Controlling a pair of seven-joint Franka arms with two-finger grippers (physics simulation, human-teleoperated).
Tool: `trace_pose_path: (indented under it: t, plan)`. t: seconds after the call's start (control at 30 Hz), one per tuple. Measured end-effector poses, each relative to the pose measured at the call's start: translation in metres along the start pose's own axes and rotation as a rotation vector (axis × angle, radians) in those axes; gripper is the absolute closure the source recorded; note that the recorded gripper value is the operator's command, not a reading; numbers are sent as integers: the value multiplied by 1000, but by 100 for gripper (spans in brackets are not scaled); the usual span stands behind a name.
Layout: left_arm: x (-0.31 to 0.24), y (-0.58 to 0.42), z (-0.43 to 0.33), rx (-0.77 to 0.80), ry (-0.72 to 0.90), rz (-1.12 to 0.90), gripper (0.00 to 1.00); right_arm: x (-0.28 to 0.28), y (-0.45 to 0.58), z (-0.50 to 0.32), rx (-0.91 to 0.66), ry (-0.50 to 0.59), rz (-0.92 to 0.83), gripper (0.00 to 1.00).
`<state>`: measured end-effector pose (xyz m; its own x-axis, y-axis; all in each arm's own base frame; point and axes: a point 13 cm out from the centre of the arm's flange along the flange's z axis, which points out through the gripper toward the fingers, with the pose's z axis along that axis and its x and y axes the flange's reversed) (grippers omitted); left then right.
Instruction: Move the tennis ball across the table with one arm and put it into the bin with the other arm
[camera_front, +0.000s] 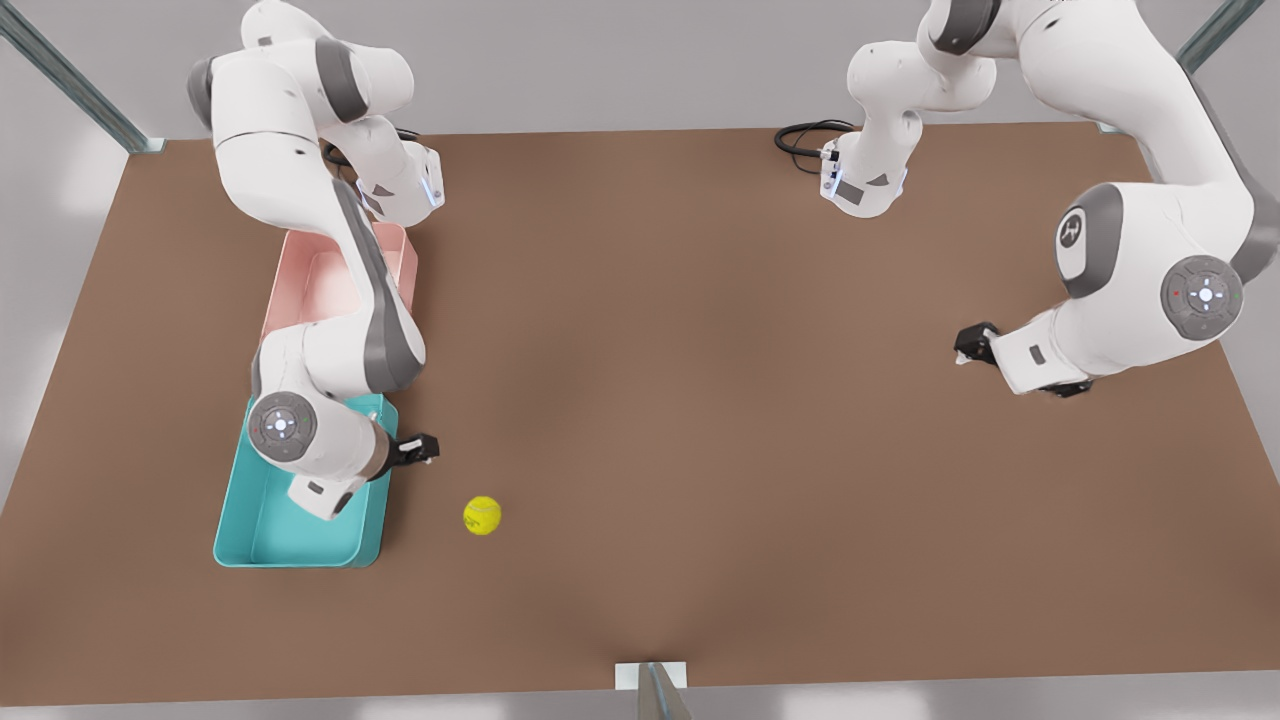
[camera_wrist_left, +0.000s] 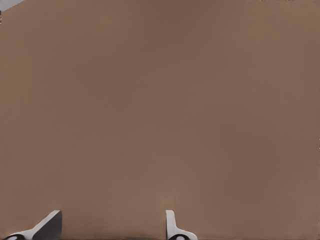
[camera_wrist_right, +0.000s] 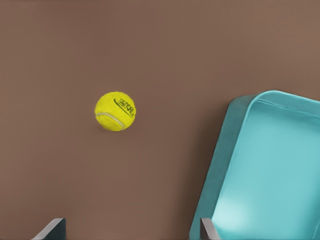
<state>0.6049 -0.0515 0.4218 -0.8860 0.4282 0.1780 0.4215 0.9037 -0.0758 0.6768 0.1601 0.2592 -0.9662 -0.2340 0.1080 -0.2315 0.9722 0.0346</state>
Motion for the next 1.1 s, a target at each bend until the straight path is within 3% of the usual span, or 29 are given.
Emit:
trace_pose_path:
  t: [0.13,0.43,1.1]
  plan:
    - [1,-6,6,29,14,-116,0,-16,-2,45,-12,2,63,0]
    - [3,-5,8,41,23,-308,0,-89,25,122,-49,-101,180,0]
    - [1,-6,17,44,49,-498,0,-91,62,199,-66,-101,356,0]
